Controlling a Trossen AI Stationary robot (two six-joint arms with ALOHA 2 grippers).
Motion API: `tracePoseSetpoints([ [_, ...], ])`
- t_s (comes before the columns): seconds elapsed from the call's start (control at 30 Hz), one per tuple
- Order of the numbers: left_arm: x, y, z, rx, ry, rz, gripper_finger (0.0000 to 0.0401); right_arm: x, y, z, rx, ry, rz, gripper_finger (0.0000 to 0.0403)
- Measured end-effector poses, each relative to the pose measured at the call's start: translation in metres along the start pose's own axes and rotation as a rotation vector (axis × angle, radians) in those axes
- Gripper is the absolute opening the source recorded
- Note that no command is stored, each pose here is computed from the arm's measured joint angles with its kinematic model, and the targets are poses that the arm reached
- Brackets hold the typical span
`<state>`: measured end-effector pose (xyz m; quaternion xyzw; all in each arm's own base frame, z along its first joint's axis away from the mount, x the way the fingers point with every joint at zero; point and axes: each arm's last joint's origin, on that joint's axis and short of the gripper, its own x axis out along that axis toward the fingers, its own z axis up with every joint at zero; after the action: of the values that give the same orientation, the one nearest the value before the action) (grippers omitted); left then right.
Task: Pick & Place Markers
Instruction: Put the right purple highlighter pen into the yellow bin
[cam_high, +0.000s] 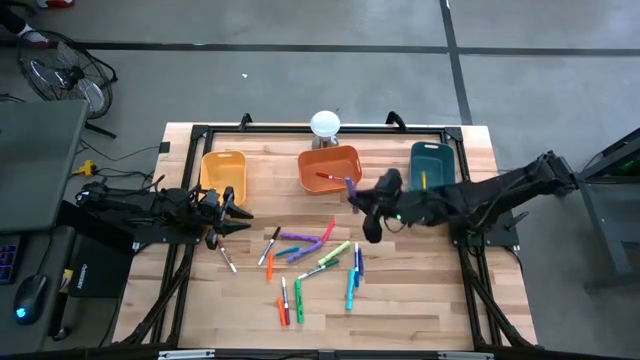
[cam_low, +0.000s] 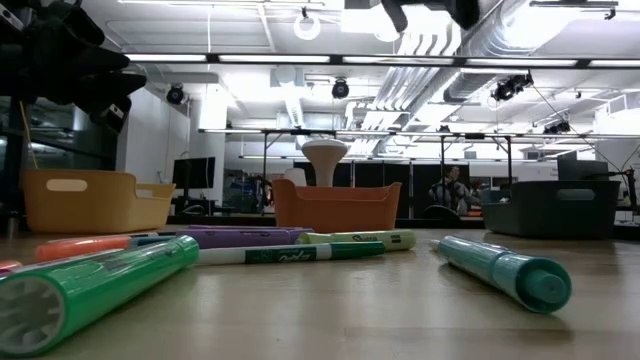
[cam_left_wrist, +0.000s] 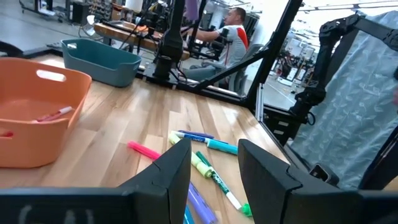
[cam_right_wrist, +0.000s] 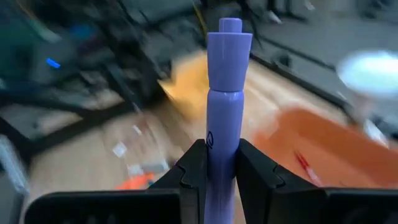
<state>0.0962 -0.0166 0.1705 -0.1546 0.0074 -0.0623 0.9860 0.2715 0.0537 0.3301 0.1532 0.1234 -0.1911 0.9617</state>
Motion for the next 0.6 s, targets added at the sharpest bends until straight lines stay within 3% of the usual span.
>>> tracePoseSetpoints([
  [0.17,0.000,0.001,0.001,0.064,-0.010,0.025,0.0131,0.011,-0.013,0.016,0.023,-0.061,0.050,0.0053],
  [0.37,0.000,0.001,0.002,0.067,-0.028,0.037,0.0131,0.016,-0.022,0.021,0.032,-0.066,0.028,0.0053],
  [0.6,0.000,-0.004,0.004,0.066,-0.027,-0.098,0.0131,0.016,-0.023,0.021,0.033,-0.076,0.004,0.0053],
])
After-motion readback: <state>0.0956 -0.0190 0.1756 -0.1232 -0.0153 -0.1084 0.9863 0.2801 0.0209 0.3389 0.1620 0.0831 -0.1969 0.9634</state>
